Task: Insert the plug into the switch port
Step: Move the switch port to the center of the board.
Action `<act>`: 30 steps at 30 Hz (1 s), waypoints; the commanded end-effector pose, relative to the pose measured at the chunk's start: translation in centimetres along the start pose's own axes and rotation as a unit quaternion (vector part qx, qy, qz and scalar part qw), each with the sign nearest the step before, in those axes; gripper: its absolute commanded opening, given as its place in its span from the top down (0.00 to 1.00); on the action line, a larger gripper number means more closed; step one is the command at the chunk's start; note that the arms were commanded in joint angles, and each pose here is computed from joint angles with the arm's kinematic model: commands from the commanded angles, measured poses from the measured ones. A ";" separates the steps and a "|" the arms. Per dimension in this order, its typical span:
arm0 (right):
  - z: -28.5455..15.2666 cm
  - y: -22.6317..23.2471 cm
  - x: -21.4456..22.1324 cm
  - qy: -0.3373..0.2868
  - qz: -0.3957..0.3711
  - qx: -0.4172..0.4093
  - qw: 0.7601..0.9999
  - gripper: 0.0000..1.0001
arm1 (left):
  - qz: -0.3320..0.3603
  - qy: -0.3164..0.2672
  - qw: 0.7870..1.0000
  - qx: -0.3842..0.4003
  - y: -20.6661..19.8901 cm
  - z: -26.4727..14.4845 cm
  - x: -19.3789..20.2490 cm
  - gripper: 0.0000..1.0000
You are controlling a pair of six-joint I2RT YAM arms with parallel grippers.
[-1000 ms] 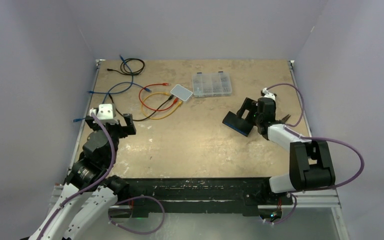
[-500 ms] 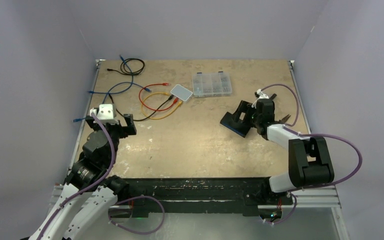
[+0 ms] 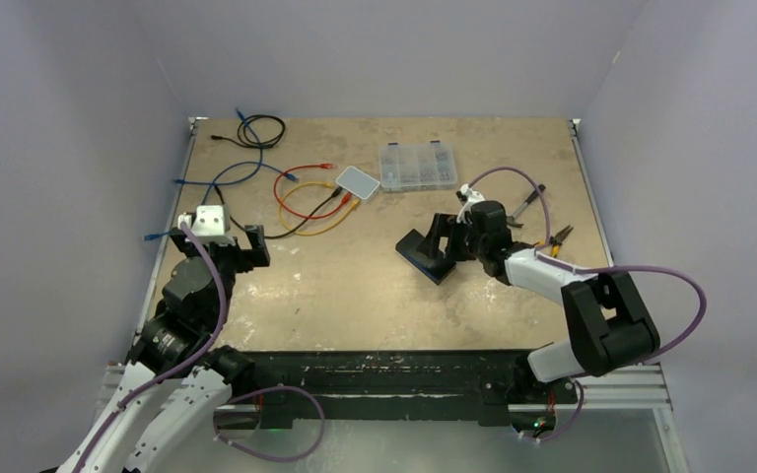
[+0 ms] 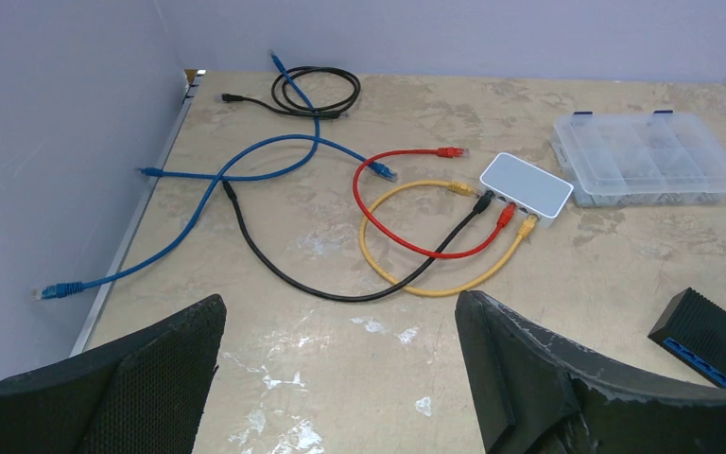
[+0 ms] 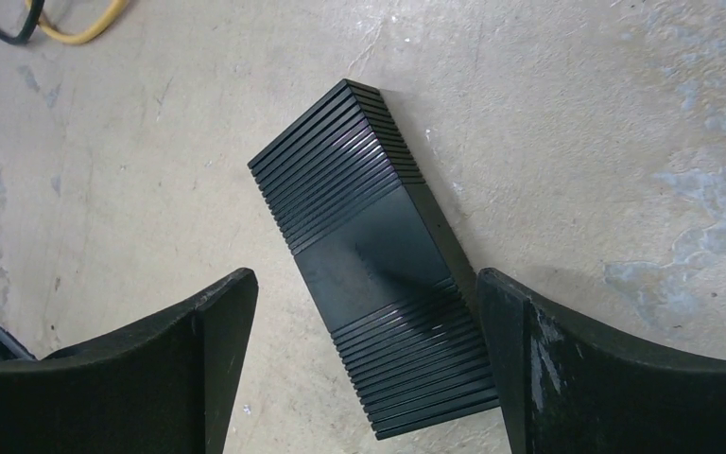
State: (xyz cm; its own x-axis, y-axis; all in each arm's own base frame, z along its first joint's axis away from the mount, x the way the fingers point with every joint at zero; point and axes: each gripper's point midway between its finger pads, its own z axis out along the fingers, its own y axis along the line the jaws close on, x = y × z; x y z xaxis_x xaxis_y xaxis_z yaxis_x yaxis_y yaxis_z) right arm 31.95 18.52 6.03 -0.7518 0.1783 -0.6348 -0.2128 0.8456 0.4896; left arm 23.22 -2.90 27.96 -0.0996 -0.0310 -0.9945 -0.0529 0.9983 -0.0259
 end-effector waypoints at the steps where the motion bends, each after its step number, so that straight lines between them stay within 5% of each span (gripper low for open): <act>1: -1.1 1.5 -3.6 -0.056 -0.017 -0.013 0.998 0.11 | -0.008 -0.008 1.000 -0.002 0.0 0.1 -0.6 0.09; 12: -5.4 2.5 -10.7 -0.201 -0.084 0.017 0.976 0.01 | 0.005 0.002 1.000 -0.009 0.0 0.6 -0.1 0.09; 30: -1.9 3.6 -8.3 -0.156 -0.106 -0.055 0.980 0.01 | 0.022 0.015 0.999 -0.037 0.7 1.2 0.7 0.09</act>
State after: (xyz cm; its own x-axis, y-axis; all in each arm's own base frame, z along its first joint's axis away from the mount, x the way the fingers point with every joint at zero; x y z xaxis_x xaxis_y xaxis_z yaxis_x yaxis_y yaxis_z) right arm 35.13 18.47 11.60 -0.5451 0.1520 -0.8245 -0.3597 0.8459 0.3938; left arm 23.92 -2.46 27.01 -0.1399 -0.0034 -0.9902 -0.0977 0.9952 0.0104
